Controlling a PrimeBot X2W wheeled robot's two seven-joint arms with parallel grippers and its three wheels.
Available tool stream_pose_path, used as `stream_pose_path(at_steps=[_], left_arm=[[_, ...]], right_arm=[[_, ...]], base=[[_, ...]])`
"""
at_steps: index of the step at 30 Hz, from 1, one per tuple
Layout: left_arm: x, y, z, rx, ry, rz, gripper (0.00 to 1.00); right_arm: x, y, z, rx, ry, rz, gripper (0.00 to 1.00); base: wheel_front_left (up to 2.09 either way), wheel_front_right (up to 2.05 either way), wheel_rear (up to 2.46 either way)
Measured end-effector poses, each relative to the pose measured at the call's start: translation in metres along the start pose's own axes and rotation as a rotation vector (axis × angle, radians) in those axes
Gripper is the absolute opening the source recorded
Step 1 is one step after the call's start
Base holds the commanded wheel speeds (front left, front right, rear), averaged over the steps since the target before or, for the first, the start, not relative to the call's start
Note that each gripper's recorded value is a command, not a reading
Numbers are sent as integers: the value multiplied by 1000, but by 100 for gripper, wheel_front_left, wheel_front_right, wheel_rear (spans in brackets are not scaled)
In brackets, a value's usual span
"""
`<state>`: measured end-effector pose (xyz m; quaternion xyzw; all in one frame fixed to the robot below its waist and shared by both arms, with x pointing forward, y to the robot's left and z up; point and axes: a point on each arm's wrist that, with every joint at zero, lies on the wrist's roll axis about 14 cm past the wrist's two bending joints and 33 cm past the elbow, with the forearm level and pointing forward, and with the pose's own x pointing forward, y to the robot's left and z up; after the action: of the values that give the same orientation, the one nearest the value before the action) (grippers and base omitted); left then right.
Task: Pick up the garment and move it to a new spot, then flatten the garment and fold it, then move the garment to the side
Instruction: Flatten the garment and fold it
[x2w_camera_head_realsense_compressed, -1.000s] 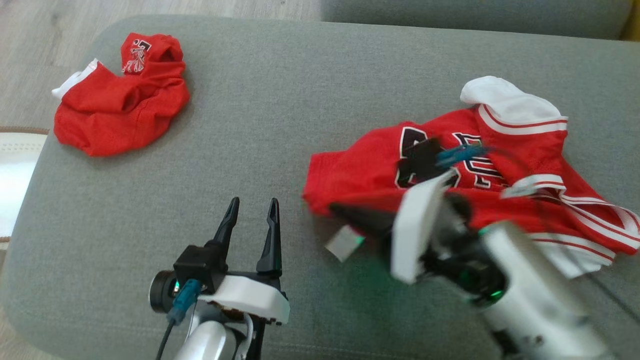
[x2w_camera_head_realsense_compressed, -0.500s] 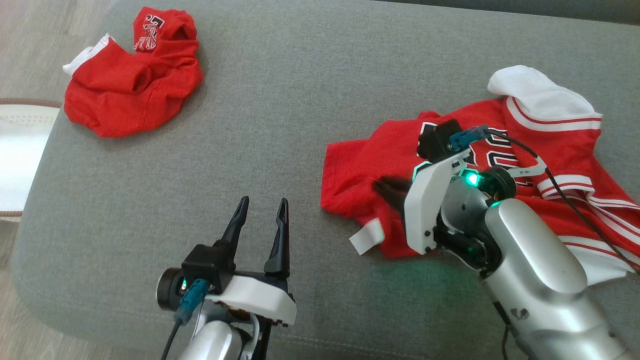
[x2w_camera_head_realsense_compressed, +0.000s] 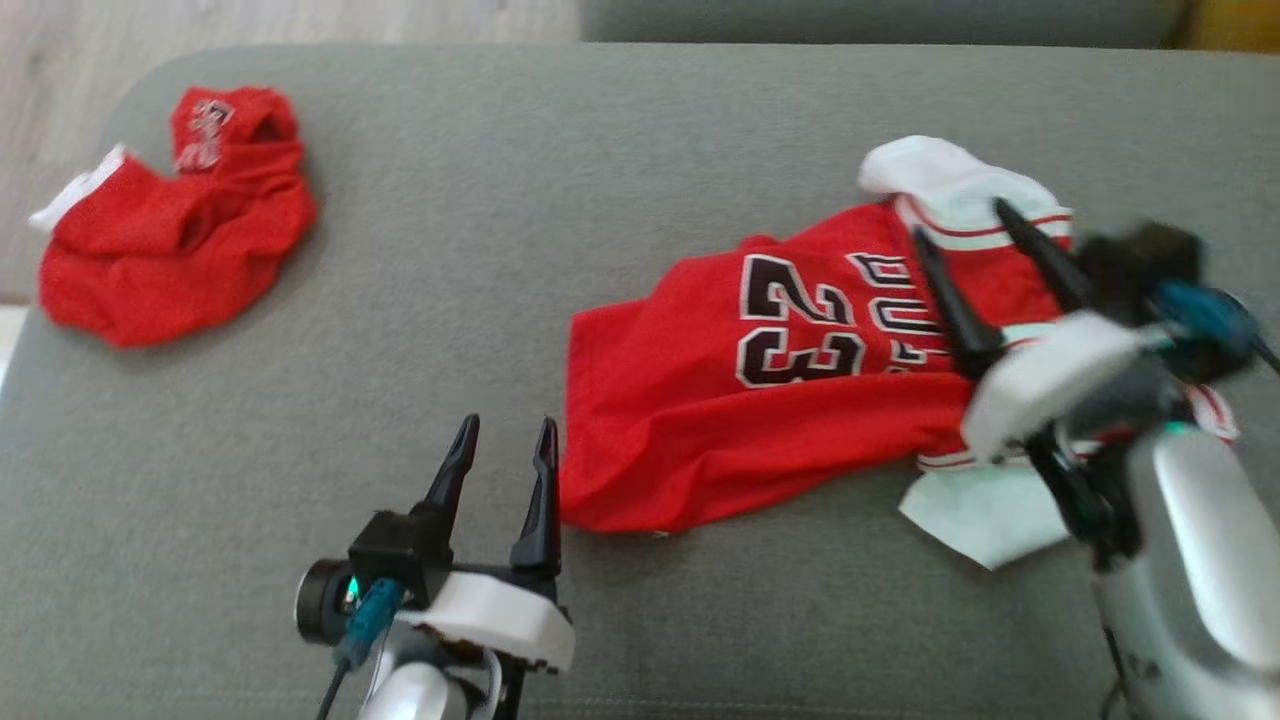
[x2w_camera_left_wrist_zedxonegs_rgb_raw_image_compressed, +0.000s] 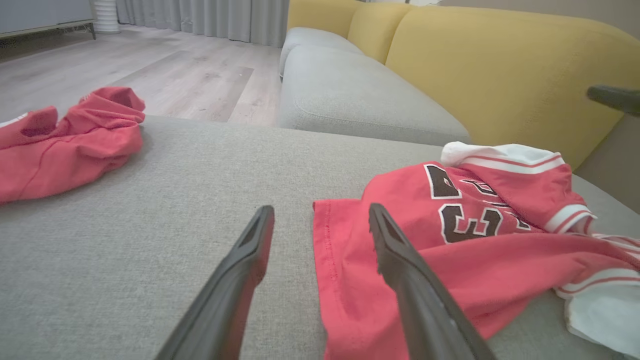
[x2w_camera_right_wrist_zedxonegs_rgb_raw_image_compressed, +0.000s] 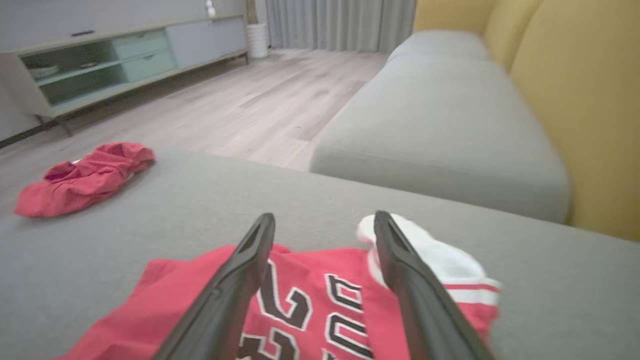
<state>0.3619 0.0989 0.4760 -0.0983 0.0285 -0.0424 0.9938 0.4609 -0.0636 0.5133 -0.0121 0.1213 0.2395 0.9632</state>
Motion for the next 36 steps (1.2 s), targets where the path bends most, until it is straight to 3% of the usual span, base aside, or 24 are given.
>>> stream_pose_path(at_steps=[9,17,20,27,36], left_arm=[[-3,-11,-7,24,16,-52,100],[-10,-11,-9,34,22,-59,100],[-19,-11,-14,31,38,-58,100],[-26,-4,-10,52,19,-43,100],[-37,9,-10,59,17,-2,100]], right_arm=[[-76,-59,-22,-10,-114,-303,100],[-130,-73,-36,-37,-243,-449,100],[-143,-73,-39,-35,-285,-470,100],[-156,-64,-71,5,-229,-472,100],[-156,-46,-69,33,-246,-423,100]], base=[[0,0,0],[0,0,0],[0,0,0],[0,0,0],[0,0,0]])
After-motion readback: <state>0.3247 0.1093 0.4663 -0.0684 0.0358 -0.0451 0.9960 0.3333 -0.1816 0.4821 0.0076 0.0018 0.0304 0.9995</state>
